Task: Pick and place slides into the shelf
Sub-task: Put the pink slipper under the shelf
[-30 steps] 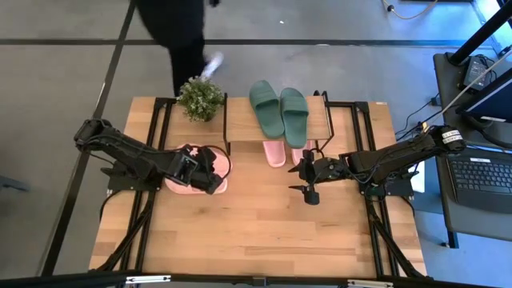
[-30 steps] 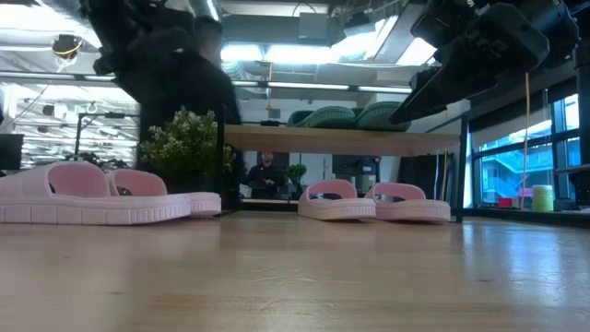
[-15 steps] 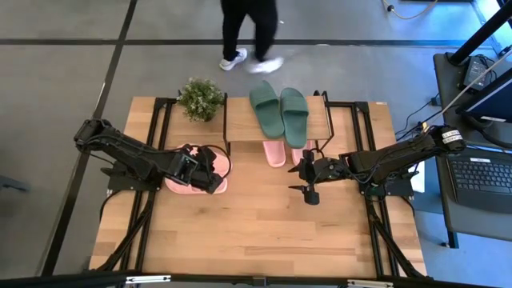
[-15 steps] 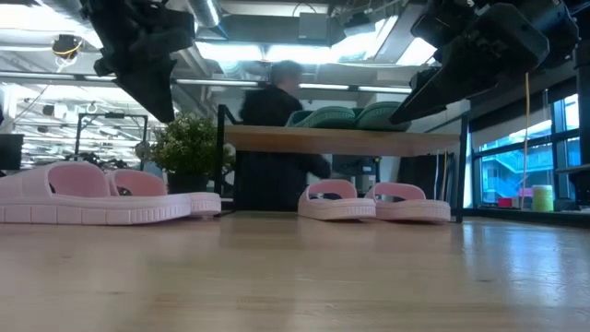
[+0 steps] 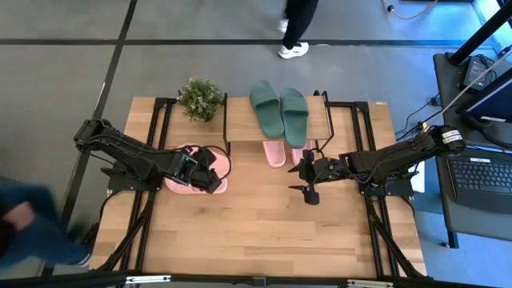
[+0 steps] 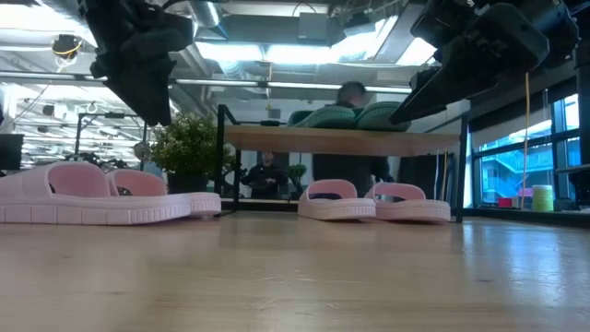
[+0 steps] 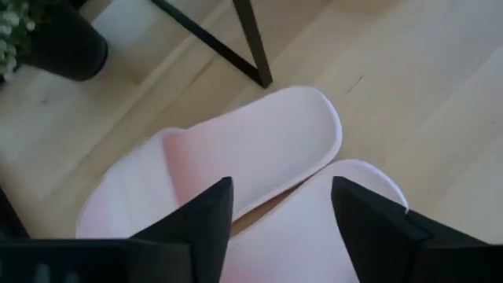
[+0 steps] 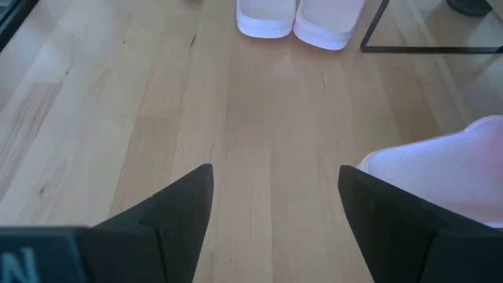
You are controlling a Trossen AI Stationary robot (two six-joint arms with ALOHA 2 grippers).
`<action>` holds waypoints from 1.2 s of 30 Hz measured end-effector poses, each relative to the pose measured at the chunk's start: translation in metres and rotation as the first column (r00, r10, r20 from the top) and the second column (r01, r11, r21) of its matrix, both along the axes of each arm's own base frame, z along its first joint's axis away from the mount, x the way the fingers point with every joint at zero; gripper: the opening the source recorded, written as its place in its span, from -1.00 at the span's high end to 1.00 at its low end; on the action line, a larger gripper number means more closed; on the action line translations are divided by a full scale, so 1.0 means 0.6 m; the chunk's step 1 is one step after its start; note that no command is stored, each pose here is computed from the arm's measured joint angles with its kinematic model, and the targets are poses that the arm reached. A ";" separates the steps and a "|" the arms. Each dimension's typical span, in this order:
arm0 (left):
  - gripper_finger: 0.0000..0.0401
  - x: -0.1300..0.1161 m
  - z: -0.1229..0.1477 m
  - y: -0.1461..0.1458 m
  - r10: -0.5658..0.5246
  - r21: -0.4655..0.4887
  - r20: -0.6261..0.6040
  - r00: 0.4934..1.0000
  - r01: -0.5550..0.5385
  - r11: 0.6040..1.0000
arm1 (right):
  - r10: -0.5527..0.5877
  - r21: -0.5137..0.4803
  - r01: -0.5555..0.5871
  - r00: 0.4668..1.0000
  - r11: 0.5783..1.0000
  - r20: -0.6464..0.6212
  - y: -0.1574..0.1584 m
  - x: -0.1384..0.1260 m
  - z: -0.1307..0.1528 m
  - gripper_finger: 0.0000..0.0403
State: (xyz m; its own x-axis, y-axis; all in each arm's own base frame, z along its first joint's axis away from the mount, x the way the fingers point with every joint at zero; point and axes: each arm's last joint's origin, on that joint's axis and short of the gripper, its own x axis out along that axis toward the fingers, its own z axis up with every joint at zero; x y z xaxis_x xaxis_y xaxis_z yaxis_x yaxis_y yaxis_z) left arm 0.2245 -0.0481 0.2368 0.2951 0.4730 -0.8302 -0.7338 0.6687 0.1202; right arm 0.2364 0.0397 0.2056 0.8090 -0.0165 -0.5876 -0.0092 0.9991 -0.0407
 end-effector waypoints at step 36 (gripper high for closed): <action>-0.08 0.032 -0.103 0.089 0.295 0.122 -0.384 0.875 -0.269 0.955 | 0.014 -0.013 -0.013 1.000 1.000 0.027 0.001 0.003 0.004 -0.36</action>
